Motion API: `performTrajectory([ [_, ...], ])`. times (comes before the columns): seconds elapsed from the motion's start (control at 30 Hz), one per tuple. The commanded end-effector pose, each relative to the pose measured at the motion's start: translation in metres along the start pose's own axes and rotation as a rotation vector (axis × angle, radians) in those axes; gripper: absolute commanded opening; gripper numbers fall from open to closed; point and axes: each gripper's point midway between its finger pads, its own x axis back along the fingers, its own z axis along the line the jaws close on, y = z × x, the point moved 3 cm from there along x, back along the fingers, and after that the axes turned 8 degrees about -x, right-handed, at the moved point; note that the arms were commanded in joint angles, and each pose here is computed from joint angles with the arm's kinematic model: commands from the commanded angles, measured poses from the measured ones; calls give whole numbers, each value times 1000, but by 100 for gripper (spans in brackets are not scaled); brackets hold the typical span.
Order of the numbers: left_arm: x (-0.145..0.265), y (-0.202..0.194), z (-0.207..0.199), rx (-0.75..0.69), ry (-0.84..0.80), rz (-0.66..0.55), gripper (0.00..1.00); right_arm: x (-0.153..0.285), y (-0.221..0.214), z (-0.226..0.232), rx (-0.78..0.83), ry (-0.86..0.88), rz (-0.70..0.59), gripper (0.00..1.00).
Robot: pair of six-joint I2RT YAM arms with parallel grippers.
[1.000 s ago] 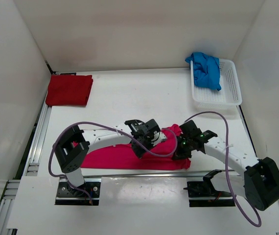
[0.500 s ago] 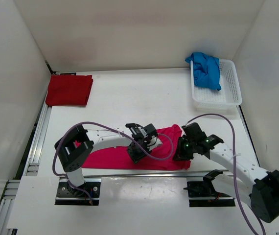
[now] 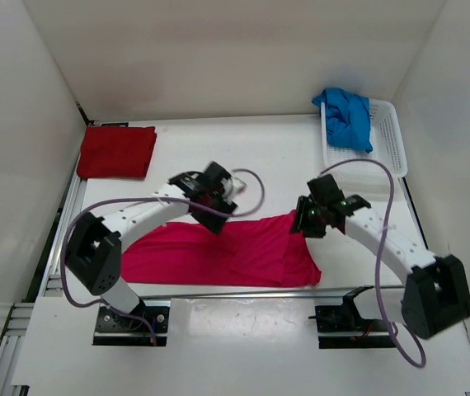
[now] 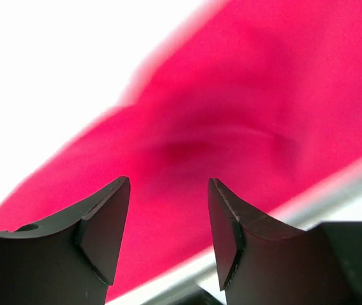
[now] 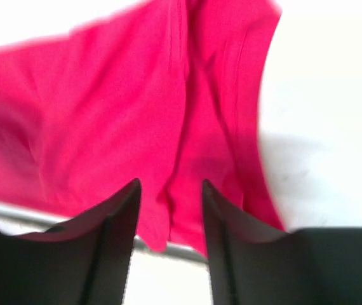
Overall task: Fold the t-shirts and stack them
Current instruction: Fold the other side of the tshirt into a rectangle, then rotate the tshirt 90 degrees
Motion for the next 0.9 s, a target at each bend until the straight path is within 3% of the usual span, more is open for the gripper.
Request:
performTrajectory([
  [0.0, 17, -20, 84, 174, 280, -17, 64, -4, 46, 10, 15, -37, -76, 51],
  [0.07, 27, -52, 138, 316, 444, 30, 64, -13, 60, 13, 3, -69, -81, 55],
  [0.2, 35, -124, 192, 540, 605, 109, 64, -35, 74, 8, -31, -117, -46, 55],
  [0.37, 30, -195, 224, 745, 685, 218, 64, -75, 80, -5, -69, -184, 44, 53],
  [0.53, 9, -246, 221, 852, 651, 345, 62, -99, 83, -19, -111, -244, 121, 39],
  [0.67, -2, -260, 218, 875, 632, 386, 62, -110, 99, -9, -93, -241, 136, 13],
  [0.83, 1, -269, 225, 925, 640, 381, 62, -134, 153, 28, -80, -199, 118, 7],
  [0.87, 4, -272, 229, 944, 650, 377, 62, -138, 180, 46, -74, -166, 75, 7],
])
